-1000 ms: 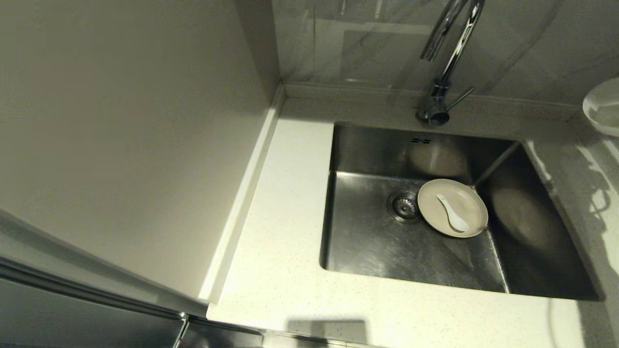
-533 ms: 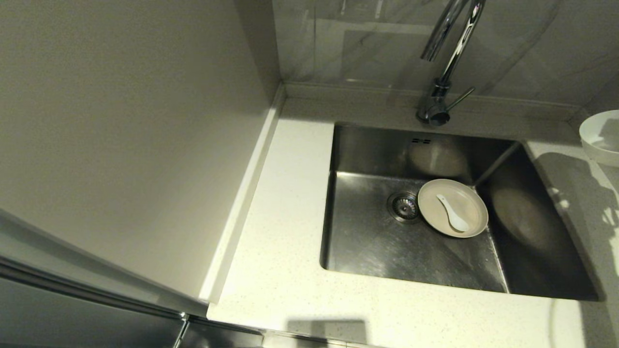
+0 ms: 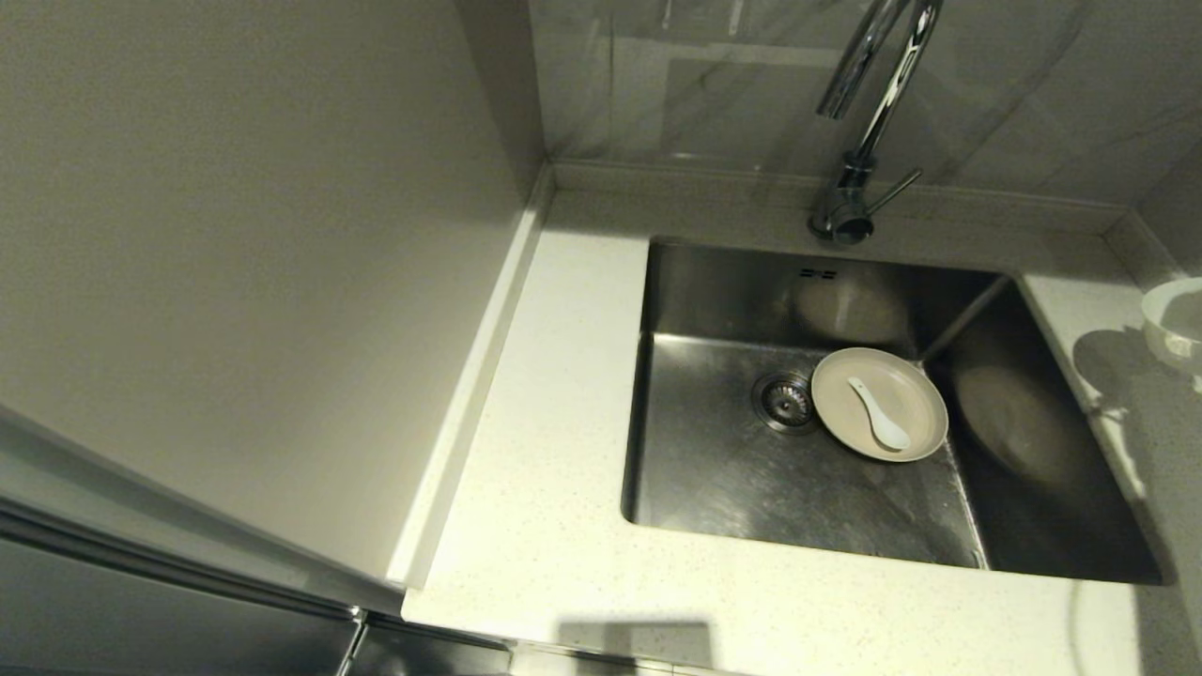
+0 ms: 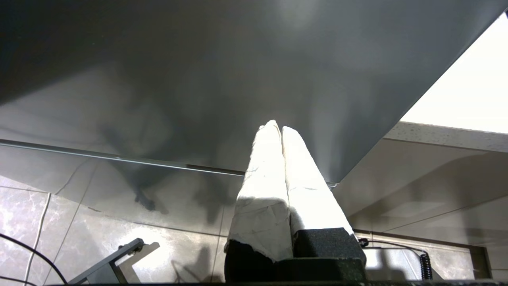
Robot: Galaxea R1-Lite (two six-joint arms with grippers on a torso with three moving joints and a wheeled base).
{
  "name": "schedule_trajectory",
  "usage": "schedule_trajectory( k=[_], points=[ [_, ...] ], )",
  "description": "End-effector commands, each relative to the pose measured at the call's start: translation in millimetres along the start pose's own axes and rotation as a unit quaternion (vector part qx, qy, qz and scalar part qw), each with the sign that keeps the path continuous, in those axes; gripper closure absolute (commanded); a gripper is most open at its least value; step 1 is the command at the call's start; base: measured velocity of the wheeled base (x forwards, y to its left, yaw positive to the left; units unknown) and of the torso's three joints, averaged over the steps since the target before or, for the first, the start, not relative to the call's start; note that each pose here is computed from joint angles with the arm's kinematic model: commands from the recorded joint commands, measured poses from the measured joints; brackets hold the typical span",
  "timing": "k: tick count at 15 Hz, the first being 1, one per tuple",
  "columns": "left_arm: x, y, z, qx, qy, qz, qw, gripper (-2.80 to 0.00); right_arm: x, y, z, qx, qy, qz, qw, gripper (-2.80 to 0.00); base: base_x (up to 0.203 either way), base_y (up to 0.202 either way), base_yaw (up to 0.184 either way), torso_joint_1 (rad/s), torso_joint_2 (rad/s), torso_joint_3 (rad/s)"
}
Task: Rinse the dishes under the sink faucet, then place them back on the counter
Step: Put a bowl back to the table from the sink
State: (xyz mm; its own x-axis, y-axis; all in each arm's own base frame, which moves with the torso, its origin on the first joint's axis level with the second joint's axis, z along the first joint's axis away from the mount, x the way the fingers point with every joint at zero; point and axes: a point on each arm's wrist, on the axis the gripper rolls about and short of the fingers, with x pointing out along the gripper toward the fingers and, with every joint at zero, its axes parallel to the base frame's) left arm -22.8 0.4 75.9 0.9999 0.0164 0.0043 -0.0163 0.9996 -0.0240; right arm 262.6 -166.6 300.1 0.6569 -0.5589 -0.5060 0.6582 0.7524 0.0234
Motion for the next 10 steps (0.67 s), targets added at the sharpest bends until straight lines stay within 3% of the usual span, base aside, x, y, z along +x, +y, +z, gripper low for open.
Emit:
schedule_trajectory(
  k=[1,10],
  points=[
    [0,0.0,0,0.000,-0.002,0.000,1.0000,0.00,12,-1,-9,-0.003,0.024,-0.006,1.000,0.00,0.000,0.000,0.000,0.000,0.00,0.000],
    [0,0.0,0,0.000,-0.002,0.000,1.0000,0.00,42,3,-30,-0.053,0.076,-0.004,0.996,0.00,0.000,0.000,0.000,0.000,0.00,0.000]
  ],
)
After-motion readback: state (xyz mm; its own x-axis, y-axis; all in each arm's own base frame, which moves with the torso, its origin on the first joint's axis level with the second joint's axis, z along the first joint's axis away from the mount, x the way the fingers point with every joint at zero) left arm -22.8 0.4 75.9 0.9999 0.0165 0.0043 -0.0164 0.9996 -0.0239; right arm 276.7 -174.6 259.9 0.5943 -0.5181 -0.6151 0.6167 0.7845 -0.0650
